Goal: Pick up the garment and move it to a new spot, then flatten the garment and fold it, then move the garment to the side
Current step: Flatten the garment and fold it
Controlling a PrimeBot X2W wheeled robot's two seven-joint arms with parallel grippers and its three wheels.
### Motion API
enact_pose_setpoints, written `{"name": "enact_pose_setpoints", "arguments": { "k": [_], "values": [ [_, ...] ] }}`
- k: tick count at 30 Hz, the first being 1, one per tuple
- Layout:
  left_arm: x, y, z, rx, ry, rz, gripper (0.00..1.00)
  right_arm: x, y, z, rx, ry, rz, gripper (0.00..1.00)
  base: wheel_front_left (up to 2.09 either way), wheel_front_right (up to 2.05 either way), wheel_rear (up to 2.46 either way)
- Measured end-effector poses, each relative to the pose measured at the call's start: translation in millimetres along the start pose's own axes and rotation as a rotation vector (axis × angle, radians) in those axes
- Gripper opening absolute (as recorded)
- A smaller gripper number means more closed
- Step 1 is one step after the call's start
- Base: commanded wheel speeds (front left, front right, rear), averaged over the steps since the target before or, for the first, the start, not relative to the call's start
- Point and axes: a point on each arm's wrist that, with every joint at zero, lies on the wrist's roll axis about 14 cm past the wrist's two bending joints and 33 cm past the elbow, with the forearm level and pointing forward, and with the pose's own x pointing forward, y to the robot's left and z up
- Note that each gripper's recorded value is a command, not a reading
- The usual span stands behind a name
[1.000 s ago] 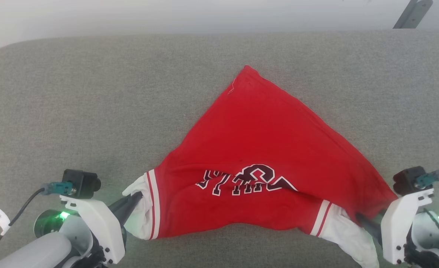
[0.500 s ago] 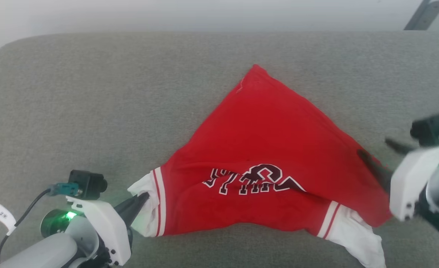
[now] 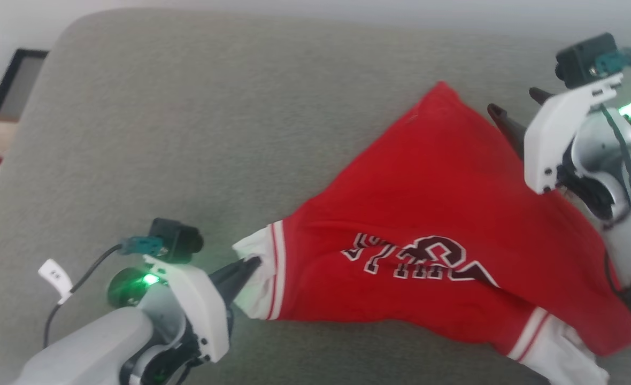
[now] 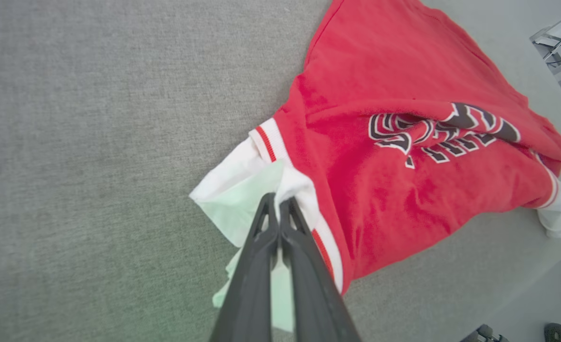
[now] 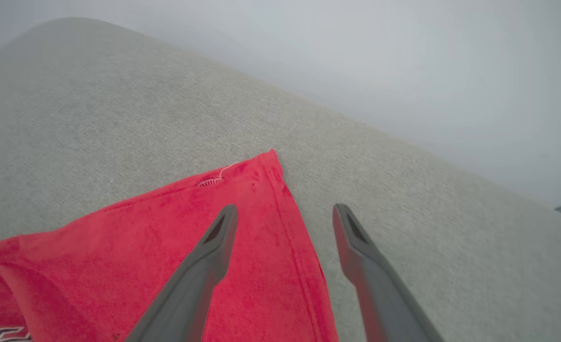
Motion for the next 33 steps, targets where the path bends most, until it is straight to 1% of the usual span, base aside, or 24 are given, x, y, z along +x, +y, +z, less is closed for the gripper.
{"name": "enact_pose_setpoints", "arguments": {
  "k": [5, 10, 15, 20, 21, 22, 24, 27, 33],
  "values": [
    [0, 4, -4, -0.015, 0.004, 0.008, 0.0, 47, 10, -15, -0.041, 0.114, 0.03, 1.0, 0.0, 0.0, 0.0],
    [2, 12, -7, -0.018, 0.009, 0.025, 0.0, 79, 15, -46, -0.101, 0.282, 0.041, 1.0, 0.0, 0.0, 0.0],
    [2, 20, -13, -0.036, 0.02, 0.043, 0.0, 96, 16, -71, -0.153, 0.425, 0.044, 1.0, 0.0, 0.0, 0.0],
    [3, 27, -18, -0.046, 0.028, 0.055, 0.0, 97, 17, -90, -0.166, 0.558, 0.054, 1.0, 0.0, 0.0, 0.0],
    [4, 28, -18, -0.046, 0.028, 0.055, 0.0, 96, 16, -92, -0.165, 0.584, 0.054, 0.84, 0.0, 0.0, 0.0],
    [4, 30, -18, -0.046, 0.029, 0.059, 0.0, 95, 15, -94, -0.161, 0.606, 0.056, 0.0, 0.0, 0.0, 0.0],
    [4, 32, -20, -0.046, 0.034, 0.062, 0.0, 93, 14, -97, -0.152, 0.628, 0.063, 0.0, 0.0, 0.0, 0.0],
    [6, 34, -20, -0.046, 0.035, 0.062, 0.0, 92, 11, -96, -0.148, 0.618, 0.063, 0.0, 0.0, 0.0, 0.0],
    [9, 39, -6, -0.016, 0.017, 0.062, 0.0, 86, 4, -84, -0.149, 0.532, 0.058, 0.0, 0.0, 0.0, 0.0]
  ]
}}
